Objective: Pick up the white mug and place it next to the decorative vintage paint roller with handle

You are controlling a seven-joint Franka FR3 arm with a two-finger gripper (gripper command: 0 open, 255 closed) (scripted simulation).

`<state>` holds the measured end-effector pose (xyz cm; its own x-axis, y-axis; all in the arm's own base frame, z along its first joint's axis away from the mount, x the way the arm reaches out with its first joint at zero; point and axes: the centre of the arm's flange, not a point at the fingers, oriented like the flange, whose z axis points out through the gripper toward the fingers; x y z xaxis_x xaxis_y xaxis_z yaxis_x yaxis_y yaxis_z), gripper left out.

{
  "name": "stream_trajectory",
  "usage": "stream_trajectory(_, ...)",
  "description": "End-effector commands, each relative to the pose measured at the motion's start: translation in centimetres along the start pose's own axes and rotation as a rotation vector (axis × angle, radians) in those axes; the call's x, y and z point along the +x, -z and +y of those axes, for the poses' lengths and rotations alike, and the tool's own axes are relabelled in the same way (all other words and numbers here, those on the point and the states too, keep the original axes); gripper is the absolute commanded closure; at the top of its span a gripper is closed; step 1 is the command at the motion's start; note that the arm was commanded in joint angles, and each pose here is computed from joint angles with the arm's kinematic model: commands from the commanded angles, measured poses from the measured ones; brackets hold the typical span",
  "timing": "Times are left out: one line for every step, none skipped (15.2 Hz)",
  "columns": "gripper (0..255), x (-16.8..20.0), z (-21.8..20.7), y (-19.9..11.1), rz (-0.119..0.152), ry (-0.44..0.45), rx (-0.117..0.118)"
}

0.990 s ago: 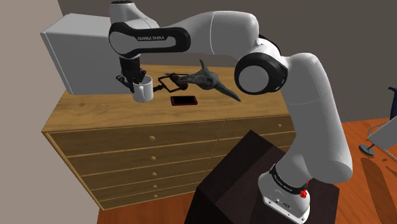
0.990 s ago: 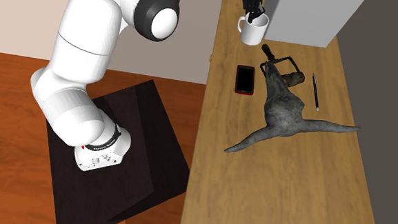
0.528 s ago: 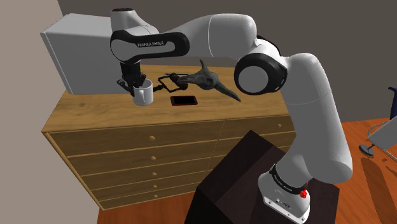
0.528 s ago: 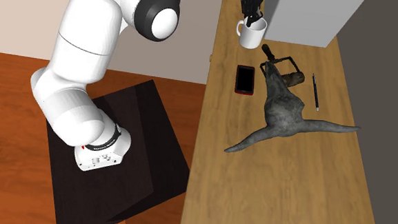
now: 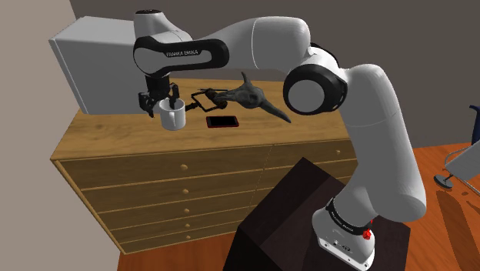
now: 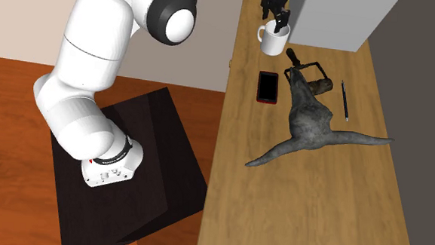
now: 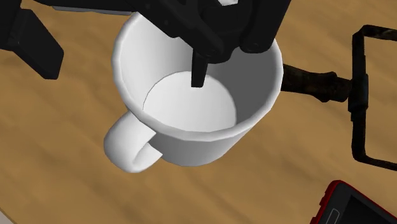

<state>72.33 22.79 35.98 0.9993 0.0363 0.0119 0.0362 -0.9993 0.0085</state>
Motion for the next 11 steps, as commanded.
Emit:
stream_trajectory(0, 0.0, 0.0, 0.0, 0.0, 0.0, 0.0)
stream_trajectory(0, 0.0, 0.0, 1.3, 0.0, 0.0, 0.0)
stream_trajectory(0, 0.0, 0.0, 2.6, 0.0, 0.0, 0.0)
stream_trajectory(0, 0.0, 0.0, 4.0, 0.0, 0.0, 0.0)
stream_trajectory(0, 0.0, 0.0, 5.0, 0.0, 0.0, 0.0)
stream_trajectory(0, 0.0, 0.0, 5.0, 0.0, 0.0, 0.0)
stream_trajectory(0, 0.0, 0.0, 5.0, 0.0, 0.0, 0.0)
stream_trajectory(0, 0.0, 0.0, 5.0, 0.0, 0.0, 0.0)
stream_trajectory(0, 0.0, 0.0, 5.0, 0.0, 0.0, 0.0)
stream_trajectory(0, 0.0, 0.0, 5.0, 0.0, 0.0, 0.0)
stream_trajectory(0, 0.0, 0.0, 5.0, 0.0, 0.0, 0.0)
